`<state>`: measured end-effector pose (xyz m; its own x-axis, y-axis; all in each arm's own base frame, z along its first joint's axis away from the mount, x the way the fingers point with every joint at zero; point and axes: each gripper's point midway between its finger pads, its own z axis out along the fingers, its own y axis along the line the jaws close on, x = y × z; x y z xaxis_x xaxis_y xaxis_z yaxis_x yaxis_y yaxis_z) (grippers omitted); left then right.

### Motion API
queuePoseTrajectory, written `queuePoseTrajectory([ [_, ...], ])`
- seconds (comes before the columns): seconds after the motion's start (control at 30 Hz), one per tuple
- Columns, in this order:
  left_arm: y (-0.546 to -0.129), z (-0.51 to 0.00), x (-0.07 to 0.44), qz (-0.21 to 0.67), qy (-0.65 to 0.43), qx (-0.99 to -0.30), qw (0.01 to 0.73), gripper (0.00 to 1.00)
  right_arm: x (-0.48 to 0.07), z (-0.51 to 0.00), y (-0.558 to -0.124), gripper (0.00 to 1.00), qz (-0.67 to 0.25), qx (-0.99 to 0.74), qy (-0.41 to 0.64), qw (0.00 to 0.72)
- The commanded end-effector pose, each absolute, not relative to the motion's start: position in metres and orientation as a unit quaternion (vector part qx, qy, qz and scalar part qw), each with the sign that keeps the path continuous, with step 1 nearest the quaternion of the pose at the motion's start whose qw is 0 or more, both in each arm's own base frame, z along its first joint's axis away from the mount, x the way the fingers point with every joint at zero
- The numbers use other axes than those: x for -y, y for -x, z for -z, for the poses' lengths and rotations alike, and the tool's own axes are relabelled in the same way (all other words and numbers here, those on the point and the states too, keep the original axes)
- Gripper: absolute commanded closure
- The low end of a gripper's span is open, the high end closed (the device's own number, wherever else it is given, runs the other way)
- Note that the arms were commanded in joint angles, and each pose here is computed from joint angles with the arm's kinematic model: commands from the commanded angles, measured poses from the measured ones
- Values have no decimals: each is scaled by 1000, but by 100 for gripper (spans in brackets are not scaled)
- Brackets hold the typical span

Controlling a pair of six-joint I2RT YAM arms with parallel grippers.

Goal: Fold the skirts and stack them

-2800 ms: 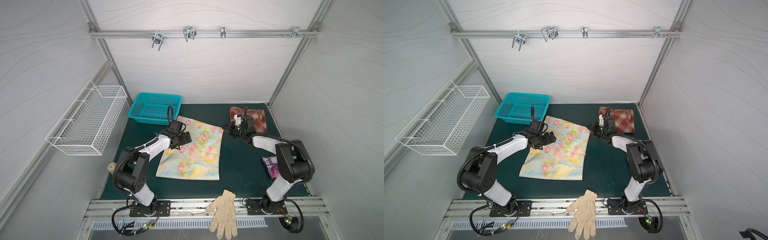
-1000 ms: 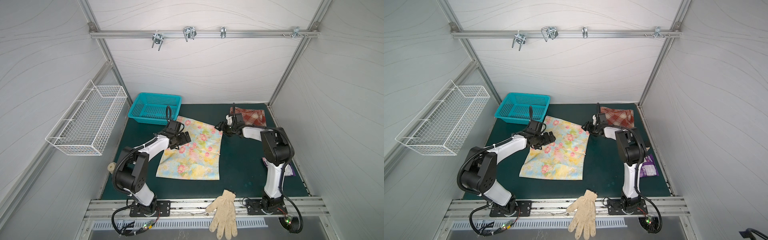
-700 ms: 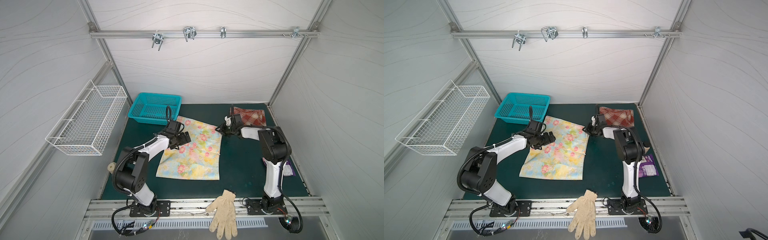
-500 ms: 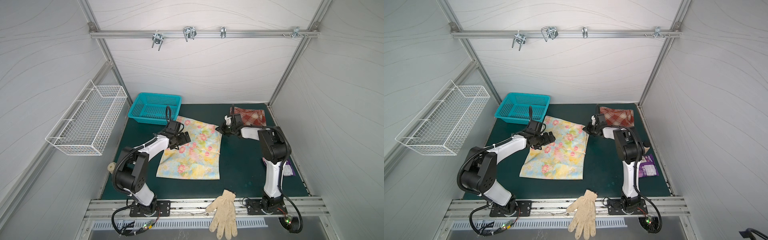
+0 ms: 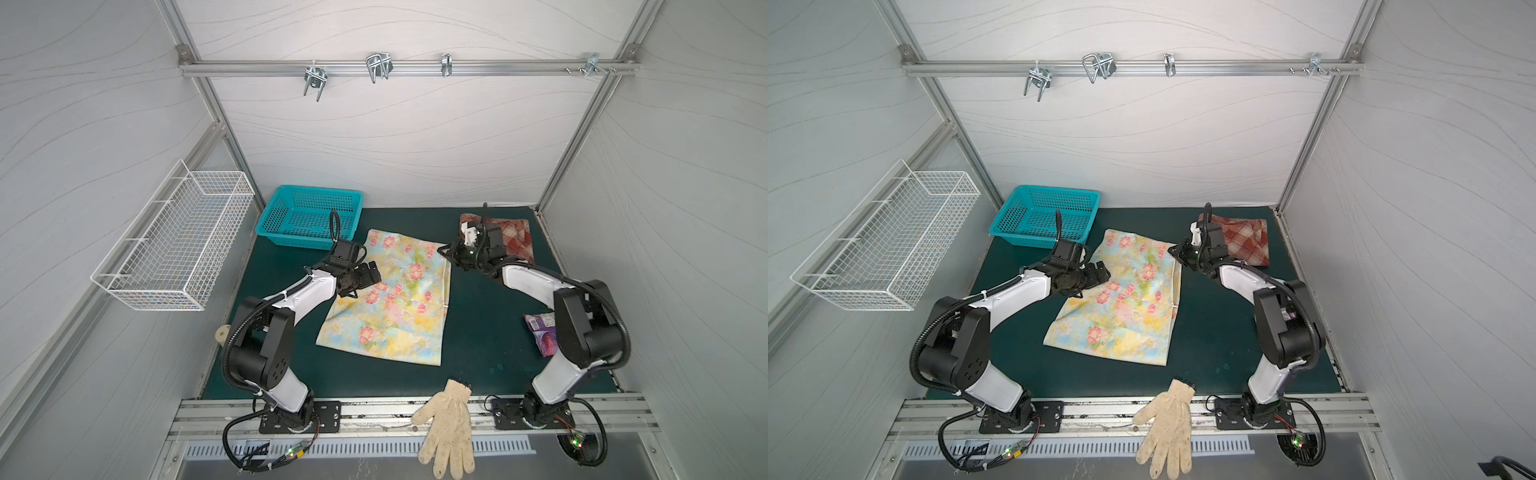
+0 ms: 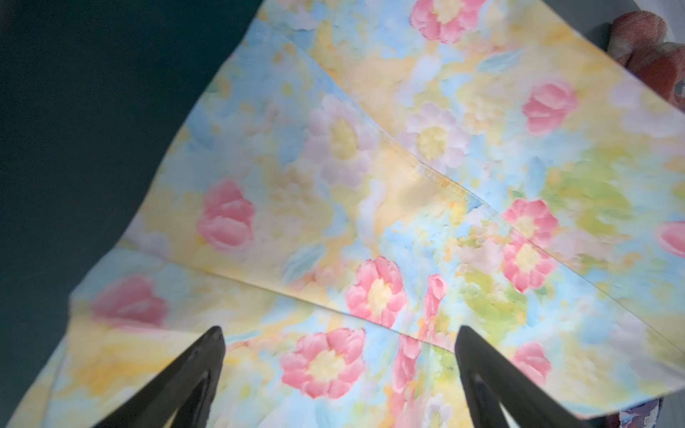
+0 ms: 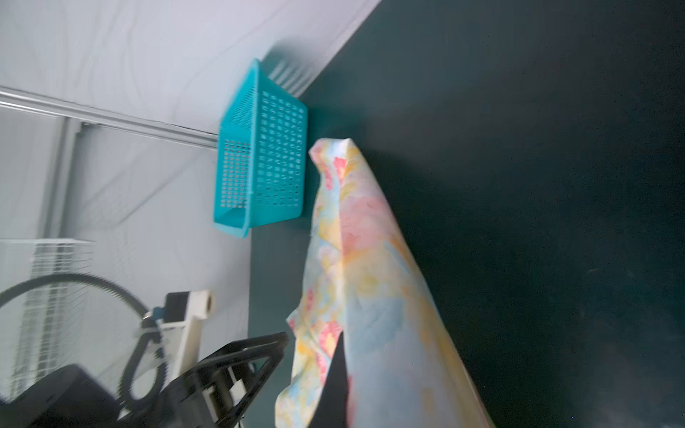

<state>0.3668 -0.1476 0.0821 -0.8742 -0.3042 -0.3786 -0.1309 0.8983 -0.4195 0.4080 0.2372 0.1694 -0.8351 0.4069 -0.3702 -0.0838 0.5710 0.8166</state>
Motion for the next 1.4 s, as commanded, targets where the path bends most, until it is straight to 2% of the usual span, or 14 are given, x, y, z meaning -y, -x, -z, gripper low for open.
queuePoseTrajectory([
  [0.0, -373, -92, 153, 214, 104, -942, 237, 3, -229, -177, -395, 100, -462, -836, -127, 267],
  [0.3, -367, -80, 163, 238, 106, -941, 215, 5, -196, -165, -409, 100, -495, -808, -200, 251],
  [0.67, -339, -105, 181, 256, 73, -933, 241, 1, -144, -99, -448, 100, -543, -752, -321, 192],
  [0.83, -325, -128, 216, 289, 40, -923, 252, 1, -139, -82, -454, 100, -552, -742, -336, 181],
  [1.0, -317, -140, 256, 326, 14, -912, 250, 1, -136, -87, -455, 100, -550, -744, -329, 189],
  [1.27, -315, -130, 325, 376, -18, -898, 228, 1, -135, -109, -457, 100, -553, -749, -306, 199],
  [1.37, -321, -106, 339, 370, -7, -905, 208, 1, -133, -115, -456, 100, -555, -747, -304, 205],
])
